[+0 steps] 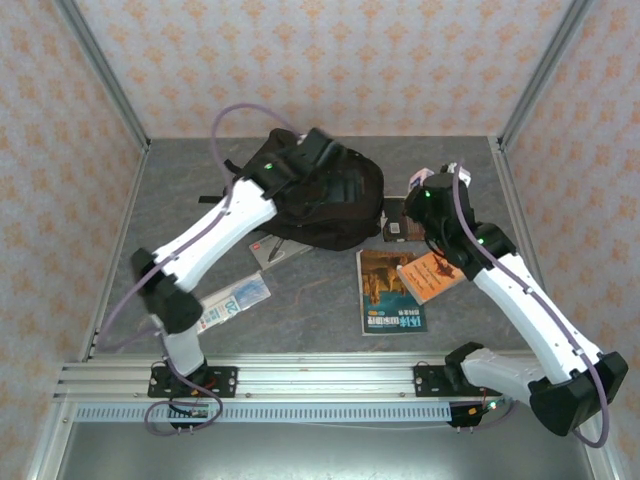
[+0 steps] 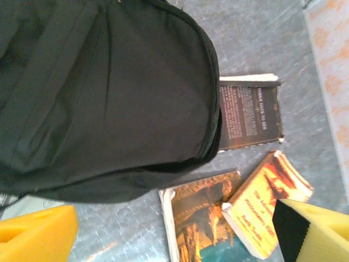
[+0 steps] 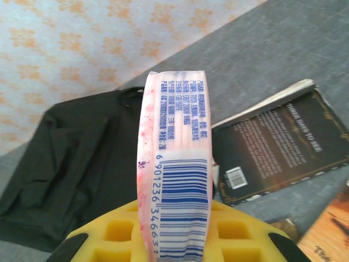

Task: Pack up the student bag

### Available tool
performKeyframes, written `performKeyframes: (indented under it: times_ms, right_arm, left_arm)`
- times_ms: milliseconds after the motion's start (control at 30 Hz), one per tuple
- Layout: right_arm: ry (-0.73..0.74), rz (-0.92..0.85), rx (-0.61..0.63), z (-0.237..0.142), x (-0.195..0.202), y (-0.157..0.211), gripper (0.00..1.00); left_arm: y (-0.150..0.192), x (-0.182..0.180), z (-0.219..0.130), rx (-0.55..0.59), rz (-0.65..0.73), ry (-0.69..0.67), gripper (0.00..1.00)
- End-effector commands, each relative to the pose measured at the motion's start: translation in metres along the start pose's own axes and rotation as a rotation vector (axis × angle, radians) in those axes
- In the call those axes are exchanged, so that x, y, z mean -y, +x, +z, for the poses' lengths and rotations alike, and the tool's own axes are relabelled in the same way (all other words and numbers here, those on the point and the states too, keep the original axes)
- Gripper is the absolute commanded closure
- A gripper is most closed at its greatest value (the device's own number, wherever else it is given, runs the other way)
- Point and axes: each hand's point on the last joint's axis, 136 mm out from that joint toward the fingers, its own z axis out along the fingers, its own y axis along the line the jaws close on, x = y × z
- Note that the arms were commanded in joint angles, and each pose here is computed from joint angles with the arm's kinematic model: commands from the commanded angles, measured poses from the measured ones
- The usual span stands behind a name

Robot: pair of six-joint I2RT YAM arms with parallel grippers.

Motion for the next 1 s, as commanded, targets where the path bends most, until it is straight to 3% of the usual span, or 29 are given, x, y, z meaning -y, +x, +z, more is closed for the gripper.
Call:
performKeyframes:
  times_ms: [0,133,433,700,967]
  right_arm:
    - [0.067,-0.059,-0.024,0.001,0.016,0.0,0.89]
    - [0.08,-0.044,-0.014,0.006,0.024,0.001,0.88]
    - [0.066,-0.067,0.034,-0.007,0.032,-0.004,0.84]
    - [0.059,-0.083,0.03,-0.008,0.036,0.001,0.84]
    - [0.046,-0.088,0.029,-0.011,0.035,0.002,0.84]
  left_arm:
    - [0.005,-0.004,0.029,-0.058,0.119,-0.142,0.04]
    - [-0.003,0.01,0.065,-0.059,0.136,-0.177,0.0]
    - [0.012,0.021,0.134,-0.082,0.2,-0.164,0.01]
    - [0.008,0.029,0.152,-0.04,0.208,-0.148,0.09]
    - [0.01,0.022,0.171,-0.056,0.189,-0.148,0.24]
